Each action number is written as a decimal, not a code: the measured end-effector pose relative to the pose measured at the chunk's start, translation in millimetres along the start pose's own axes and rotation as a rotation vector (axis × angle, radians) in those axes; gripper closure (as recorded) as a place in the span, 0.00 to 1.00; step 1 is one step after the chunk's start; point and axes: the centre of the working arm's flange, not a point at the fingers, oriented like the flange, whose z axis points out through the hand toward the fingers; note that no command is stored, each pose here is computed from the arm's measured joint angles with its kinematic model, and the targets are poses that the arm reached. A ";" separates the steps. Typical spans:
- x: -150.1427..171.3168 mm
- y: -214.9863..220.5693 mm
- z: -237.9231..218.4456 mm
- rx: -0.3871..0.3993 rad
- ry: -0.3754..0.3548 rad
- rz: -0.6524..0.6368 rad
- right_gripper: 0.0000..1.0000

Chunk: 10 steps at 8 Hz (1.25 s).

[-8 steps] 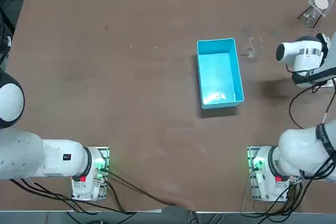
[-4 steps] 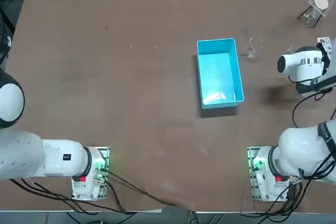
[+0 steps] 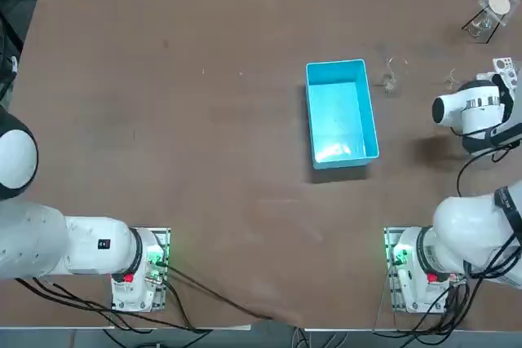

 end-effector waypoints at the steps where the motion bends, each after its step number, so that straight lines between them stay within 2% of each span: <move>1: 0.5 -1.5 -0.9 0.003 0.001 0.002 0.16; 3: 0.8 -2.0 -1.0 0.004 0.001 0.007 0.30; 5: 0.6 -2.0 -1.0 0.004 0.001 0.010 0.30; 6: 0.2 -1.9 -1.1 0.004 0.000 0.010 0.42; 7: -1.2 -1.6 -1.1 0.004 -0.001 0.008 0.64; 8: -3.0 -1.2 -1.2 0.003 -0.003 0.005 0.71; 10: -8.4 -0.1 -1.4 0.003 -0.009 -0.002 0.74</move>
